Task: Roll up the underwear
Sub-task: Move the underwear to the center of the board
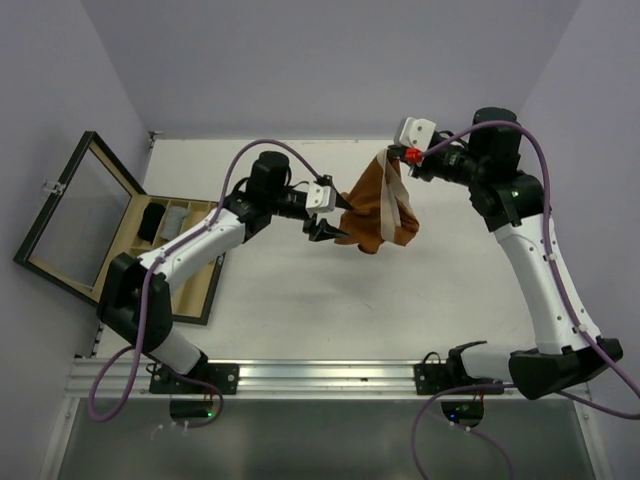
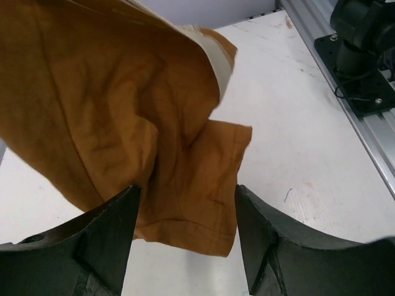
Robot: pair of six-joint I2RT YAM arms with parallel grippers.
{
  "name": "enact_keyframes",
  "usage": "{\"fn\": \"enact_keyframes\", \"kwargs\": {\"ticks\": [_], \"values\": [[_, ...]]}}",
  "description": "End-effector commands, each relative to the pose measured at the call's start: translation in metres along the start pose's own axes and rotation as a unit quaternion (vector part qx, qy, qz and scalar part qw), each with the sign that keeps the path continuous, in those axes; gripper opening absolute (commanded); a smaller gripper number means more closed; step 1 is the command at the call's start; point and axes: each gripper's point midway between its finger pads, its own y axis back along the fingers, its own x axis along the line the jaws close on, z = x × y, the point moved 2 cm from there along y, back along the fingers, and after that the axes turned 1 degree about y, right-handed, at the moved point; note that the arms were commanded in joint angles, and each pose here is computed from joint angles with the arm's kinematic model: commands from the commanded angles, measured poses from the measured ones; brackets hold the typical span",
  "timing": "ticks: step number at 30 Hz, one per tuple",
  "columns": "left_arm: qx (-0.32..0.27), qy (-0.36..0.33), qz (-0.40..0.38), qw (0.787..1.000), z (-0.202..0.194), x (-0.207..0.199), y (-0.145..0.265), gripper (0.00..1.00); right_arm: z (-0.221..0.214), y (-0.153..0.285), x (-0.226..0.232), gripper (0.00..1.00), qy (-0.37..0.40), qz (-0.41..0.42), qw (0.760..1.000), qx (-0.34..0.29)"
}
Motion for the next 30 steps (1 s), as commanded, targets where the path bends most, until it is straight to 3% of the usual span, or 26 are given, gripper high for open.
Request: {"fn": "enact_keyframes", "kwargs": {"ticks": [1,11,22,30], "values": [[-0.014,-0.032,-0.052,0.998,0.008,-0.021,-0.011,0.66,0.036,0.007,-0.022,0.00,0.009,-0.031,0.998,-0.049],[-0.055,-0.003,-0.034,0.998,0.038,-0.016,-0.017,0.64,0.041,0.004,-0.032,0.00,-0.030,-0.051,0.997,-0.052],[-0.019,-0.018,0.015,1.000,0.013,0.003,-0.029,0.62,0.058,-0.008,-0.035,0.00,-0.054,-0.047,0.994,-0.083],[-0.038,-0.011,0.022,0.999,0.016,0.002,-0.032,0.61,0.058,-0.011,-0.036,0.00,-0.061,-0.044,0.994,-0.080]]}}
